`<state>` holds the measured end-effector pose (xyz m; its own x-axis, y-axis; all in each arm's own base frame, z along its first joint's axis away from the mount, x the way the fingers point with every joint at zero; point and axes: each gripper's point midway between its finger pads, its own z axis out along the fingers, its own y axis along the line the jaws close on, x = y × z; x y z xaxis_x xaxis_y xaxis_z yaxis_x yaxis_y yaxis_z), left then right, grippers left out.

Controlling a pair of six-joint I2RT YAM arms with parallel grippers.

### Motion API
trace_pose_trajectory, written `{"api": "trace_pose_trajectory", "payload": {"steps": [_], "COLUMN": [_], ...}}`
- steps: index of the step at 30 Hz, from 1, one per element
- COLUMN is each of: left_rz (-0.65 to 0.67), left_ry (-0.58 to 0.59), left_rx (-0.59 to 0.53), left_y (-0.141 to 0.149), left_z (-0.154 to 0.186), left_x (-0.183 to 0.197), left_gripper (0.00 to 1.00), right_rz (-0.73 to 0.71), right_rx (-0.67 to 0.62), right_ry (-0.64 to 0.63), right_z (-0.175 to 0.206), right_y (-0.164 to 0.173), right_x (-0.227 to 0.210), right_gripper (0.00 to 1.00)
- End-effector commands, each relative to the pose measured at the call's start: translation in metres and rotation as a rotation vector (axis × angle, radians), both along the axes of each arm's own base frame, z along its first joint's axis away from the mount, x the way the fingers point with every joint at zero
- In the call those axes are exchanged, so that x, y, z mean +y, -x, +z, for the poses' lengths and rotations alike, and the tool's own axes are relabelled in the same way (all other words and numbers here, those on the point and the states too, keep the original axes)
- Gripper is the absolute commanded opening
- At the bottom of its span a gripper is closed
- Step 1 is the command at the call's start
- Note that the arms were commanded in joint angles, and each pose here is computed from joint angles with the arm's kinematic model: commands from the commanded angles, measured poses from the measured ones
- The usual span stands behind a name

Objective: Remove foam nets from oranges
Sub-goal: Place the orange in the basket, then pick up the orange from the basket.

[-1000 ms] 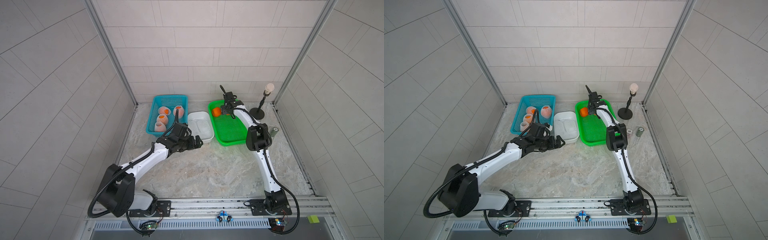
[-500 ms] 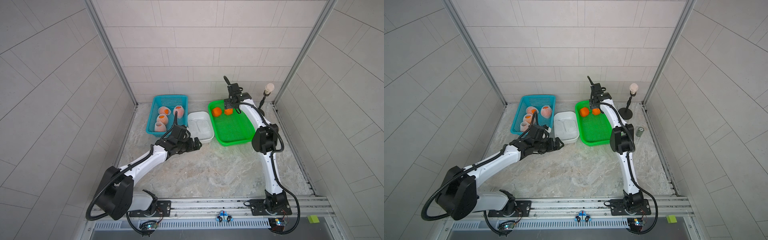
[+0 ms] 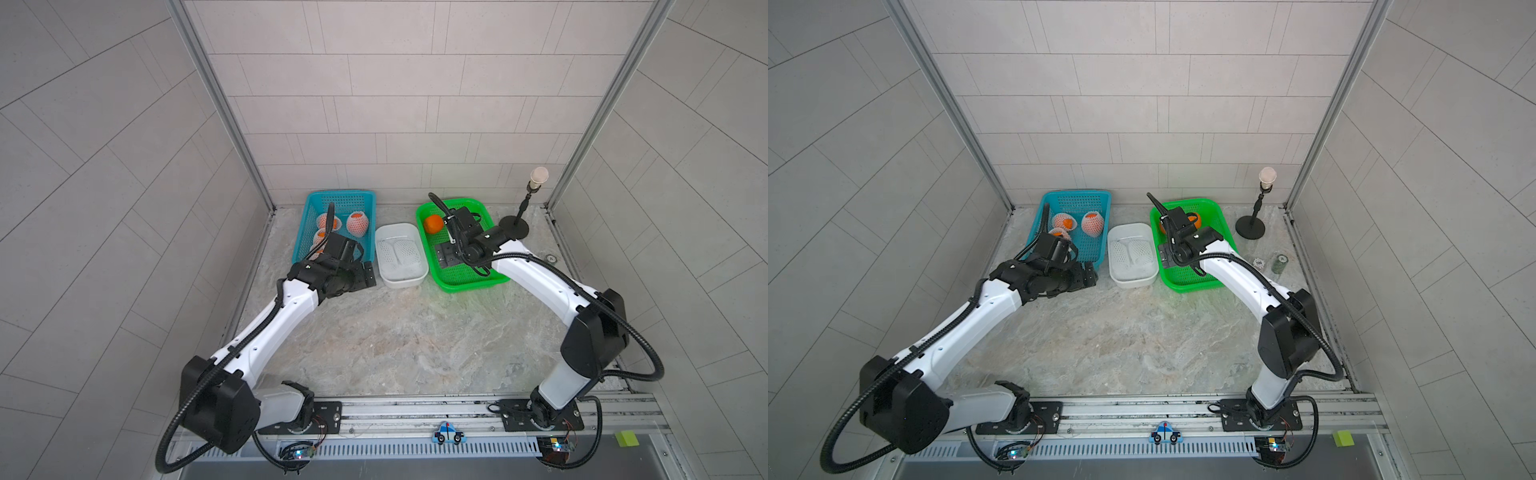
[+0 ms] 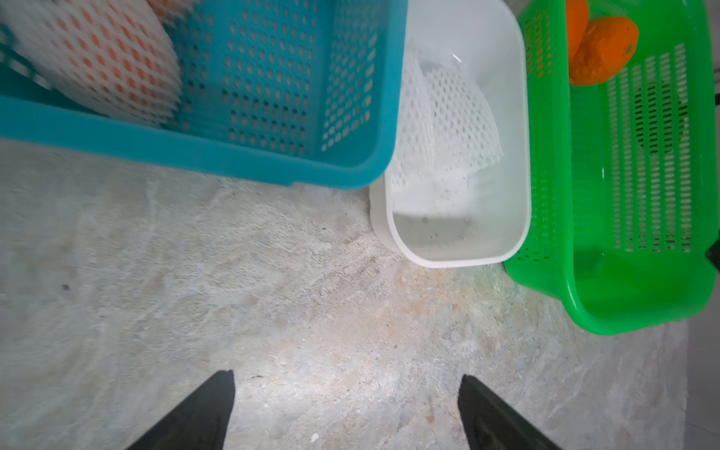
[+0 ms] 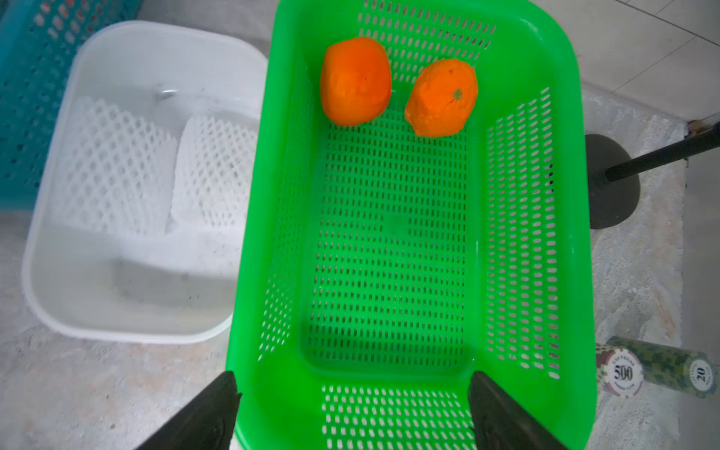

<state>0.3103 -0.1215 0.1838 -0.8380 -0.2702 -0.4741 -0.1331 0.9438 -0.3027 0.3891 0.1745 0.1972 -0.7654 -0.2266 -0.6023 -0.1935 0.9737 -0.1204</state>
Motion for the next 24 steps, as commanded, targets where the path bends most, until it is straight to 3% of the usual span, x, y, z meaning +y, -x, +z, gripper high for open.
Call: {"api": "trace_pose_trajectory", "payload": {"steps": [1, 5, 8, 12, 18, 24], "left_rz": [0.072, 0.116, 0.145, 0.179, 0.220, 0.217], "left_ry": [-0.175, -0.243, -0.226, -0.230, -0.326, -0.261], "left_rx": [0.024, 0.042, 0.081, 0.116, 0.185, 0.238], "left_y": [0.007, -0.006, -0.022, -0.046, -0.073, -0.100], "left_z": [0.012, 0.014, 0.013, 0.013, 0.003, -0.018], "left_x": [0.044, 0.068, 0.083, 0.097, 0.119, 0.124], "left_gripper": [0.98, 0.98, 0.98, 0.98, 0.98, 0.98], "right_rz": [-0.006, 0.033, 0.057, 0.088, 0.121, 0.150], "right_rx": [-0.045, -0.052, -0.056, -0.066, -0.056, -0.050], "right_ry": [-0.006, -0.007, -0.008, -0.022, -0.029, -0.045], "right_z": [0.007, 0.002, 0.000, -0.001, -0.006, -0.007], "right_y": [0.023, 0.047, 0.059, 0.066, 0.069, 0.068], "right_x": [0.005, 0.018, 0.025, 0.036, 0.047, 0.056], "right_gripper": [1.00, 1.00, 1.00, 1.00, 1.00, 1.00]}}
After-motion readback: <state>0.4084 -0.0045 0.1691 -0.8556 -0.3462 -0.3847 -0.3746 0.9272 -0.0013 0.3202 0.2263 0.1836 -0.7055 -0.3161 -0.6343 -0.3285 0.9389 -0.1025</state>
